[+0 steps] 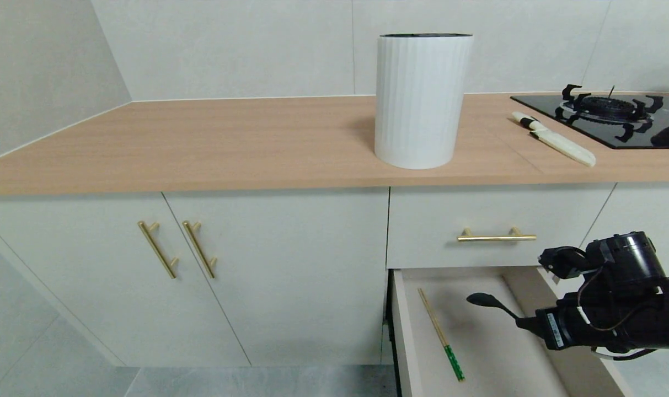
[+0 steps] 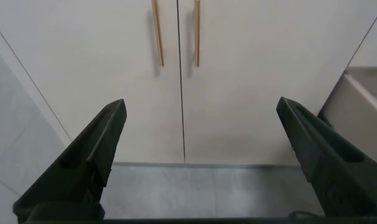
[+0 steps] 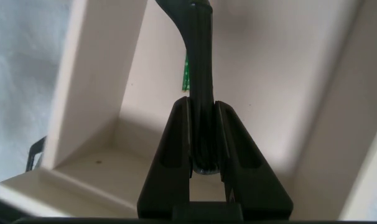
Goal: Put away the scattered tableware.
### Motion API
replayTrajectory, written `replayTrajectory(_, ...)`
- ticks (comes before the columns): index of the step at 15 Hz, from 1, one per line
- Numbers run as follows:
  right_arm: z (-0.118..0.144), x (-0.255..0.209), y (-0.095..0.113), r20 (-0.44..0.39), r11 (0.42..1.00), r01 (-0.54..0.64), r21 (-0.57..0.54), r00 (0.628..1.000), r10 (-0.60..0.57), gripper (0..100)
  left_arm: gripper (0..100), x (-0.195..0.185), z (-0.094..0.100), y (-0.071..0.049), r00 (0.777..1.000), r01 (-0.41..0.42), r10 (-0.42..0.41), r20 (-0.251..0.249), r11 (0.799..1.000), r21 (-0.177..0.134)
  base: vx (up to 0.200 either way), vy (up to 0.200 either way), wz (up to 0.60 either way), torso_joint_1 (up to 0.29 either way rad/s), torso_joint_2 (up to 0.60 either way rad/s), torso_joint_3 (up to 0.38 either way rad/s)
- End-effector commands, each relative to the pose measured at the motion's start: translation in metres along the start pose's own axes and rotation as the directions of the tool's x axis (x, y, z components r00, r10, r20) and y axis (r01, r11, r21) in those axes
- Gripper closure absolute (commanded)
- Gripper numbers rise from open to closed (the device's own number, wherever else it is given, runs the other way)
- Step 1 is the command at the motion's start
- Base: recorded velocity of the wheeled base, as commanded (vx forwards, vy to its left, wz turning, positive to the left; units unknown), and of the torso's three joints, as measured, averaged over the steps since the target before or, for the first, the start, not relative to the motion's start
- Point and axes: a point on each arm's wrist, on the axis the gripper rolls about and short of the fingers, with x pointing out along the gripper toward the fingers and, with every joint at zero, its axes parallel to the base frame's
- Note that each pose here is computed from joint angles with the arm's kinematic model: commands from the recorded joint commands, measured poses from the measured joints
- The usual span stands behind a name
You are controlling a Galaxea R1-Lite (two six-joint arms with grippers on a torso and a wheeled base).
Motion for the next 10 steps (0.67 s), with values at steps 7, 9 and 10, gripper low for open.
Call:
replayTrajectory(7,-0.0008,0.0037,-0.0007,-0.003,1.0,-0.001,0.001,1.0,0.001,100,0,0.0,0.0,0.0,1.0,-0.001,0.001,0.0,1.0,-0.001,0.0,0.0,0.0,-0.089,0.33,0.228)
replayTrajectory(9,-0.0011,0.0044,-0.0008,-0.006,1.0,0.0,0.001,1.0,0.0,100,0,0.0,0.0,0.0,1.0,-0.001,0.001,0.0,1.0,-0.001,0.0,0.0,0.0,-0.004,0.03,0.021)
replayTrajectory(10,-0.0007,0.0045,-0.0004,-0.005,1.0,-0.001,0.0,1.0,0.001,100,0,0.0,0.0,0.0,1.0,-0.001,0.001,0.0,1.0,-0.001,0.0,0.0,0.0,0.0,0.0,0.0)
